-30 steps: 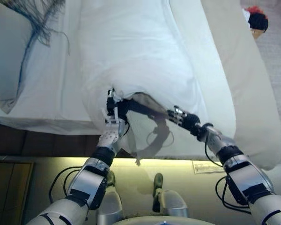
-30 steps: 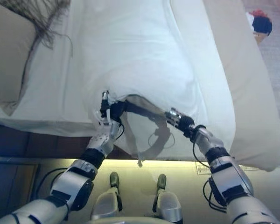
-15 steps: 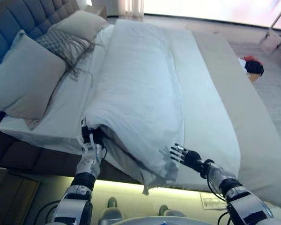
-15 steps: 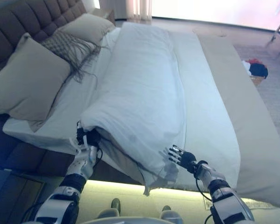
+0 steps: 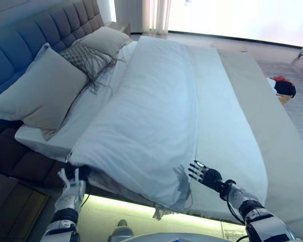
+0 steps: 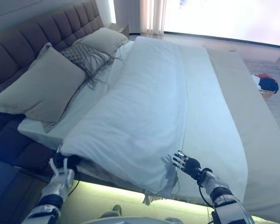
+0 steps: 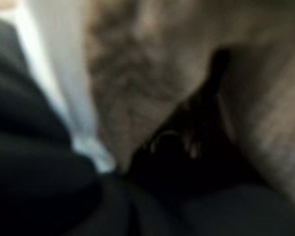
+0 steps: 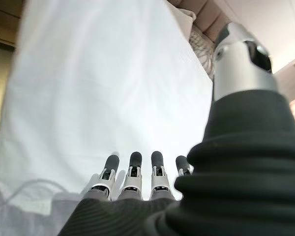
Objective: Make the bed neatly
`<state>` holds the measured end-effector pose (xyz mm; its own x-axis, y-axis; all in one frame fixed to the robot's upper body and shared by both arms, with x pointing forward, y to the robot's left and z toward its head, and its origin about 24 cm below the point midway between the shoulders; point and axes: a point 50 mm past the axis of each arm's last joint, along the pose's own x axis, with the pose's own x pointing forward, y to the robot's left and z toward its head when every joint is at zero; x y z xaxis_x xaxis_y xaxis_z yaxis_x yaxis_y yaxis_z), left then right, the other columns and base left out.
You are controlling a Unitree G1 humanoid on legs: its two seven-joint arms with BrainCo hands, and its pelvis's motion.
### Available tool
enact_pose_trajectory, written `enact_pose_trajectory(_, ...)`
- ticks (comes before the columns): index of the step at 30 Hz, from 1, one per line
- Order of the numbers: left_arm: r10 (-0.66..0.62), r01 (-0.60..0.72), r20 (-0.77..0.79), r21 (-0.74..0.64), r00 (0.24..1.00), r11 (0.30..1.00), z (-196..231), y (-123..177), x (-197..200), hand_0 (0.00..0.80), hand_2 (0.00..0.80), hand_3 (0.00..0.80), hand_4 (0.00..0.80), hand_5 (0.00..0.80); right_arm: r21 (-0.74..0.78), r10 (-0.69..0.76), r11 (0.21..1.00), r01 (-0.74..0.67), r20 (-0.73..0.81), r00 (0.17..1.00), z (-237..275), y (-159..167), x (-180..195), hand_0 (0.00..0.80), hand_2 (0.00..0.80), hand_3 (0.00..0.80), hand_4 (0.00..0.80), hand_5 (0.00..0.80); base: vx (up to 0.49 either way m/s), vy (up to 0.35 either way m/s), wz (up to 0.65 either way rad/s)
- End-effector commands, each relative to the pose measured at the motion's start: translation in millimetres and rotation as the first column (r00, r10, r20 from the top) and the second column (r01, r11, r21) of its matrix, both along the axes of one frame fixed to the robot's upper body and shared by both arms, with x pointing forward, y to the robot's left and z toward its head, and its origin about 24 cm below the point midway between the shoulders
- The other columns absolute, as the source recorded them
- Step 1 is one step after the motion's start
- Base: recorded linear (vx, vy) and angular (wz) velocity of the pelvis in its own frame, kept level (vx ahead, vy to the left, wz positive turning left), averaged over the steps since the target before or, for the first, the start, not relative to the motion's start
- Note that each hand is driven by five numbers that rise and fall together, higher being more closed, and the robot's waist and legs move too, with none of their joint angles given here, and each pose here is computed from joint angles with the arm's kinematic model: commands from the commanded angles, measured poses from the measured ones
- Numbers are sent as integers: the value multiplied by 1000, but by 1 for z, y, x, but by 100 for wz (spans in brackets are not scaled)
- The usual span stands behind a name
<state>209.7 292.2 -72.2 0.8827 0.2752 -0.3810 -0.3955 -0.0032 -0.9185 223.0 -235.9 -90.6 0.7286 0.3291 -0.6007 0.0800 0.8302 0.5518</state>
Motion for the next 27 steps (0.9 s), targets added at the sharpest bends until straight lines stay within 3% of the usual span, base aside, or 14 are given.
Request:
enact_pose_trajectory(1,291,-321,163,202,943,925,46,107,-43,800,800,800,800,800,-34,-105,994,104,-25,994,-5,-24,-15,0,0,0,0,0,16,56,-7)
enact_pose_trajectory(9,358,-362,63,228,932,904,38,131,-96,800,800,800,800,800,-67,-145,988,141,-51,988,-8,-37,-26,0,0,0,0,0,5,79,-6)
enact_pose_trajectory(16,396,-382,-19,229,918,895,35,137,-109,800,800,800,800,800,-88,-146,986,142,-46,988,-3,-50,-27,0,0,0,0,0,8,107,-2)
enact_pose_trajectory(24,336,-288,-149,273,930,918,26,132,-115,800,800,800,800,800,-104,-151,984,145,-48,987,-2,-59,-33,0,0,0,0,0,-8,83,1)
enact_pose_trajectory(25,339,-285,-181,269,923,920,23,129,-114,593,593,593,593,593,-97,-160,983,155,-46,986,-2,-58,-33,0,0,0,0,0,-15,33,1)
enact_pose_trajectory(26,337,-282,-189,266,922,922,22,128,-114,238,238,238,238,238,-94,-163,983,159,-45,986,-2,-58,-33,0,0,0,0,0,-13,32,1)
enact_pose_trajectory(27,332,-276,-207,258,920,926,20,125,-113,0,0,0,0,0,-87,-167,983,163,-44,985,-2,-57,-34,0,0,0,0,0,0,0,0)
